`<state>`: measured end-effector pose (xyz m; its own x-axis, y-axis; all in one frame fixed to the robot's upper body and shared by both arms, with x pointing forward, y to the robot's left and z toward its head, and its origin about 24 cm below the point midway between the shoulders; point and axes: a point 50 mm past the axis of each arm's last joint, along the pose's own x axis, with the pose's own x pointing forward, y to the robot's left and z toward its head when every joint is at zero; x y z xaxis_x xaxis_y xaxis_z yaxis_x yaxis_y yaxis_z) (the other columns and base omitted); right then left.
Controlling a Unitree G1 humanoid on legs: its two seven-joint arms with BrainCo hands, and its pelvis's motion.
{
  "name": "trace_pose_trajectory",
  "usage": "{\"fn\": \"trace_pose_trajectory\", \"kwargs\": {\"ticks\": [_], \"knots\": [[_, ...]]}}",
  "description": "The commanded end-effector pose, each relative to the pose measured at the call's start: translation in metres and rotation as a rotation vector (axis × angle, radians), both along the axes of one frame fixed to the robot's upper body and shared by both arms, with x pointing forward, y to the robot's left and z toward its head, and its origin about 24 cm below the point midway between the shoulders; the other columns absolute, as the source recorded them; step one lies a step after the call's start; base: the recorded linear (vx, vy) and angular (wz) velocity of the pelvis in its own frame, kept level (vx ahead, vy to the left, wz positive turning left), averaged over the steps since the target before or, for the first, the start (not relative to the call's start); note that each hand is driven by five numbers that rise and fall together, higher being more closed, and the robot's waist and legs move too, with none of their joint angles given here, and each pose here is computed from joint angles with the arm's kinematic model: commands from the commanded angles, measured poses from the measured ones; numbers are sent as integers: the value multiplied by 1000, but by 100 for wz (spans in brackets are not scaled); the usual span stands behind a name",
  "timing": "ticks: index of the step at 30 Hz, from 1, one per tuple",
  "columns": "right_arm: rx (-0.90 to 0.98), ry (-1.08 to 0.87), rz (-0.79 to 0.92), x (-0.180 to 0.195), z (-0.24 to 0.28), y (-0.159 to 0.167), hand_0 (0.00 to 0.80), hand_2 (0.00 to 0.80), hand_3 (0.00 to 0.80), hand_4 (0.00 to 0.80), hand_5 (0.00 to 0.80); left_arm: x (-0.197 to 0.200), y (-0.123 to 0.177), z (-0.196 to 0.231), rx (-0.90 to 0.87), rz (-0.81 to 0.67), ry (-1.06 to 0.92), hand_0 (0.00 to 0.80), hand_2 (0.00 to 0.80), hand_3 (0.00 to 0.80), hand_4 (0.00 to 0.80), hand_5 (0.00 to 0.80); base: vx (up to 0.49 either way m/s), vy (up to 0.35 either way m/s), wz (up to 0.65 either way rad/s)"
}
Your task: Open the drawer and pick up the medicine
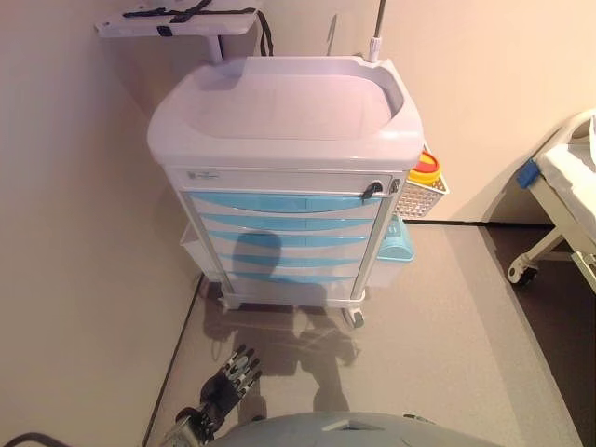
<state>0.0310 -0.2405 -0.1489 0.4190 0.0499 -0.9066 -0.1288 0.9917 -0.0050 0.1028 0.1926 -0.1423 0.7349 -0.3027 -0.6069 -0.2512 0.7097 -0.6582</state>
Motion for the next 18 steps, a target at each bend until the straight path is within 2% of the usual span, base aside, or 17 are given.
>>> {"fn": "trace_pose_trajectory", "kwargs": {"ticks": [1,18], "knots": [[188,-531,34,138,46,47,0,0,0,0,0,27,8,11,42,-56,-88,0,0,0,0,0,0,0,0],[226,-511,23,131,39,55,0,0,0,0,0,28,2,12,-51,3,-103,0,0,0,0,0,0,1,0]]}}
